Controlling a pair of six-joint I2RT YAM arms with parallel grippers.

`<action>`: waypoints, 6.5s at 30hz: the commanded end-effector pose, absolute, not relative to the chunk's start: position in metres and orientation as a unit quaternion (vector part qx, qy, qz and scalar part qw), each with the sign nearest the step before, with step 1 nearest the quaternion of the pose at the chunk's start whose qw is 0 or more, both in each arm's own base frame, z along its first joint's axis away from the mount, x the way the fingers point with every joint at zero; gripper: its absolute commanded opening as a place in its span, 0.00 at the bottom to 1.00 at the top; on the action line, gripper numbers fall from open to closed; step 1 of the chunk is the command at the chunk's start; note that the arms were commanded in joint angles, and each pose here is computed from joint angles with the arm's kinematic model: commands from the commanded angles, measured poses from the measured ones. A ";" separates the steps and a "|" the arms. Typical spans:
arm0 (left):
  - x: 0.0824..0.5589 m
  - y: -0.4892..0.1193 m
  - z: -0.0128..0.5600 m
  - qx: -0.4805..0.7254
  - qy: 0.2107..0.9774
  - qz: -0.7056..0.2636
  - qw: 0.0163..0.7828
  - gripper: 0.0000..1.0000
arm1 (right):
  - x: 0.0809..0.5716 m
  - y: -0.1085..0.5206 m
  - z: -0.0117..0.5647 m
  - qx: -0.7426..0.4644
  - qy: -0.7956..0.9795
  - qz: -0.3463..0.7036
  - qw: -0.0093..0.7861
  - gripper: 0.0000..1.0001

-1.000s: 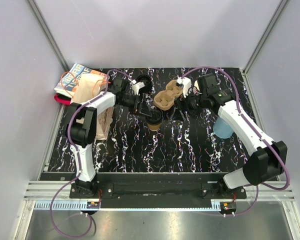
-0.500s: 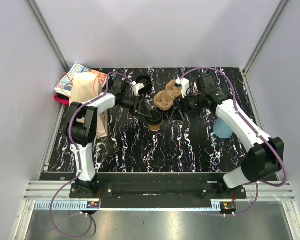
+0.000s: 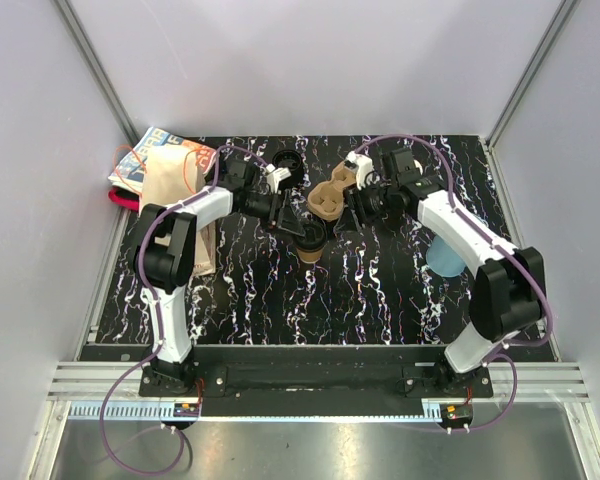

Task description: Pack the takeout coffee

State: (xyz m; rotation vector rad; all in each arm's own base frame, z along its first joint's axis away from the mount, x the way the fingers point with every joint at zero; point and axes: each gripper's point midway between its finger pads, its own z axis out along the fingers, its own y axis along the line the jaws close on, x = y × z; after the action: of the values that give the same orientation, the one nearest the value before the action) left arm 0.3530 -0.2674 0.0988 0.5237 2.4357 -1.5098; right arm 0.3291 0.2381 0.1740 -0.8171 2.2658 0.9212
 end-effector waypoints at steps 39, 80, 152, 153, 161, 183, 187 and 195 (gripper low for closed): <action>0.336 -0.282 0.056 0.219 0.868 -0.438 0.085 0.46 | 0.354 0.245 0.084 -0.193 0.881 0.396 0.174 0.25; 0.337 -0.282 0.052 0.256 0.889 -0.364 0.105 0.37 | 0.340 0.233 0.175 -0.245 0.848 0.387 0.266 0.52; 0.337 -0.282 0.054 0.256 0.890 -0.361 0.108 0.36 | 0.326 0.240 0.119 -0.219 0.874 0.389 0.192 0.35; 0.337 -0.281 0.054 0.256 0.890 -0.361 0.108 0.36 | 0.325 0.239 0.118 -0.221 0.874 0.388 0.193 0.34; 0.337 -0.281 0.053 0.255 0.891 -0.361 0.107 0.35 | 0.318 0.235 0.117 -0.217 0.874 0.393 0.187 0.34; 0.337 -0.281 0.052 0.256 0.891 -0.359 0.107 0.35 | 0.329 0.230 0.085 -0.211 0.897 0.344 0.180 0.32; 0.337 -0.281 0.050 0.255 0.892 -0.357 0.106 0.35 | 0.329 0.232 0.074 -0.216 0.910 0.310 0.171 0.32; 0.336 -0.278 0.050 0.259 0.894 -0.349 0.109 0.34 | 0.335 0.232 0.051 -0.218 0.933 0.248 0.141 0.30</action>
State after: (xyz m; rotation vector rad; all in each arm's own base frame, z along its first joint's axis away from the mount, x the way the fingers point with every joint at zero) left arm 0.3363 -0.3005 0.1024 0.7152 2.4957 -1.3162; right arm 0.3164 0.2378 0.0943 -0.5957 2.6201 0.9918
